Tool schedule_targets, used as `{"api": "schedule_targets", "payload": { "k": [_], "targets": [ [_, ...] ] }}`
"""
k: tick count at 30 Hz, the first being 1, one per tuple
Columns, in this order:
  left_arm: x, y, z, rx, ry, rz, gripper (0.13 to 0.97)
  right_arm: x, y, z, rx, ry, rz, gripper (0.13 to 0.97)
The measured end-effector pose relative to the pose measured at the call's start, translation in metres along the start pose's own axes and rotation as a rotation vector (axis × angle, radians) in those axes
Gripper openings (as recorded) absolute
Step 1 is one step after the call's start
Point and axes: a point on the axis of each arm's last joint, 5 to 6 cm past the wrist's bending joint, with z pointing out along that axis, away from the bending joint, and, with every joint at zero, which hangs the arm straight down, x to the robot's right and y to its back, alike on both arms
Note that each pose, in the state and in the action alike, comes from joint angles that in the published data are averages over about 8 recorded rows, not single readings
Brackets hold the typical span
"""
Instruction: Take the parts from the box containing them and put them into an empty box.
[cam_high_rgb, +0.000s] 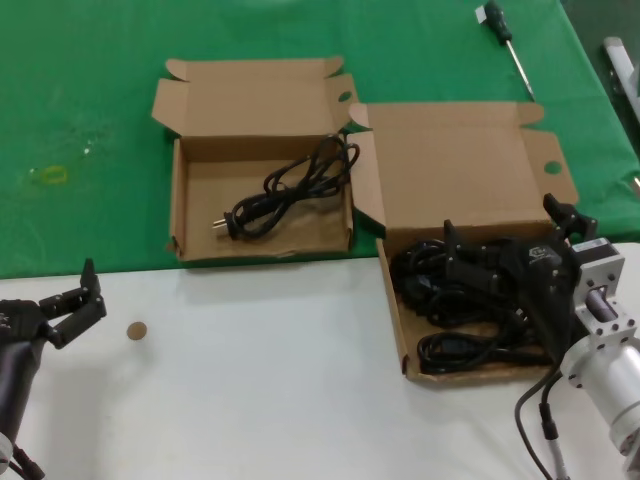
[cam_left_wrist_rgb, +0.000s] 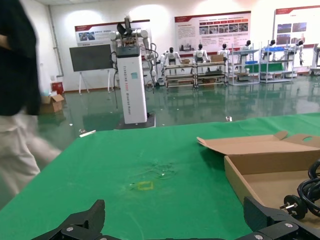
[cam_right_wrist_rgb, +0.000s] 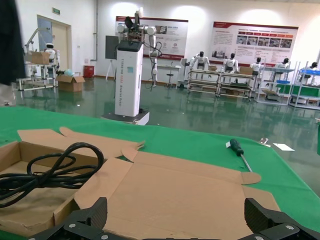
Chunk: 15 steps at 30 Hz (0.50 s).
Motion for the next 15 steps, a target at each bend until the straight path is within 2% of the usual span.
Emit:
{"api": "schedule_targets", "payload": {
  "k": [15],
  "targets": [
    [0.0000, 0.0000, 0.0000, 0.000, 0.000, 0.000, 0.966, 0.0000, 0.0000, 0.0000, 0.000, 0.000, 0.000, 0.966]
  ]
}}
